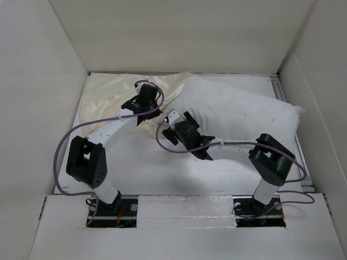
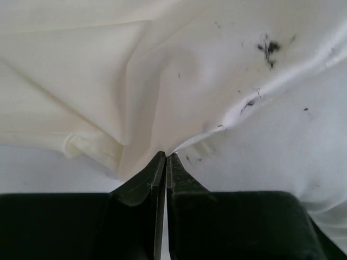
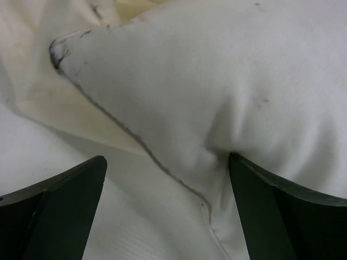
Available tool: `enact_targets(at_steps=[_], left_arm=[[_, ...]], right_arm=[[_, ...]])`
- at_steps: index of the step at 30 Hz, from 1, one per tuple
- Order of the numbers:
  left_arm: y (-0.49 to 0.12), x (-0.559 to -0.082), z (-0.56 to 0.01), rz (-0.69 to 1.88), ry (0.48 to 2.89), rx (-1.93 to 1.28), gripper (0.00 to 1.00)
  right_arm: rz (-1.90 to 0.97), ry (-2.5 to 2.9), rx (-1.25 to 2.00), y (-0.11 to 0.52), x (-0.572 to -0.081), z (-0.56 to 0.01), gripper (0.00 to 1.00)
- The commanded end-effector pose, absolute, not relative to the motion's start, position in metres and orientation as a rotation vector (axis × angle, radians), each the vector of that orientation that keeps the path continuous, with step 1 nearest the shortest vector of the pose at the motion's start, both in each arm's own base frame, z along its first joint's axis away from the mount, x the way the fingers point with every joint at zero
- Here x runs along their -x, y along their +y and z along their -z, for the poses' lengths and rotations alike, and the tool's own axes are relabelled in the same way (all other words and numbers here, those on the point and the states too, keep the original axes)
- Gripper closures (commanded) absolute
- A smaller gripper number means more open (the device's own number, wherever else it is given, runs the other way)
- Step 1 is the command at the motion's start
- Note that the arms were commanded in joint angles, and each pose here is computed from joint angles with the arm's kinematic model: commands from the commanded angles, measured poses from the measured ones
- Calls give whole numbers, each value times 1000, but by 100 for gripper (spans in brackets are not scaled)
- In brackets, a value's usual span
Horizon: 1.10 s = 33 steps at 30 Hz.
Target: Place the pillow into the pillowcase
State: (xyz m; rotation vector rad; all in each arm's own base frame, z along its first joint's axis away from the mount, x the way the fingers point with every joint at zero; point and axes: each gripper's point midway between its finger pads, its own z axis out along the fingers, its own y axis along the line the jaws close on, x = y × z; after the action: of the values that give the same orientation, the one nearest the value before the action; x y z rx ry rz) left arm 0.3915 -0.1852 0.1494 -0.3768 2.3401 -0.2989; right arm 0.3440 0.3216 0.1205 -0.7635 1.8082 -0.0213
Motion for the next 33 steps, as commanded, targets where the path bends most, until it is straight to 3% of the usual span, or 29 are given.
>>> enact_targets(at_steps=[1, 3, 4, 5, 7, 8, 20, 27, 28, 31, 33], left_arm=[[-181, -377, -173, 354, 2291, 363, 100], [-180, -371, -170, 364, 2294, 358, 100], [-179, -370, -174, 372, 2283, 358, 100], [-179, -370, -175, 372, 2282, 358, 100], [-178, -368, -175, 373, 2281, 358, 100], [-179, -366, -178, 383, 2277, 344, 100], [-178, -340, -167, 452, 2300, 325, 100], [-186, -339, -181, 524, 2278, 312, 100], [-188, -339, -183, 540, 2272, 307, 96], [-199, -340, -183, 621, 2256, 315, 54], [-209, -343, -180, 694, 2238, 318, 35]], right_arm=[[46, 1658, 590, 338, -374, -170, 0], [84, 1647, 556, 335, -380, -165, 2], [92, 1629, 527, 337, -384, -162, 7], [138, 1628, 469, 330, -389, -164, 19], [174, 1629, 451, 330, -394, -159, 66], [196, 1609, 371, 322, -397, -168, 100], [64, 1572, 269, 321, -411, -208, 100], [30, 1617, 292, 327, -413, -195, 100], [8, 1618, 300, 329, -411, -195, 100], [-66, 1635, 337, 329, -414, -191, 100], [-116, 1639, 369, 332, -412, -197, 100]])
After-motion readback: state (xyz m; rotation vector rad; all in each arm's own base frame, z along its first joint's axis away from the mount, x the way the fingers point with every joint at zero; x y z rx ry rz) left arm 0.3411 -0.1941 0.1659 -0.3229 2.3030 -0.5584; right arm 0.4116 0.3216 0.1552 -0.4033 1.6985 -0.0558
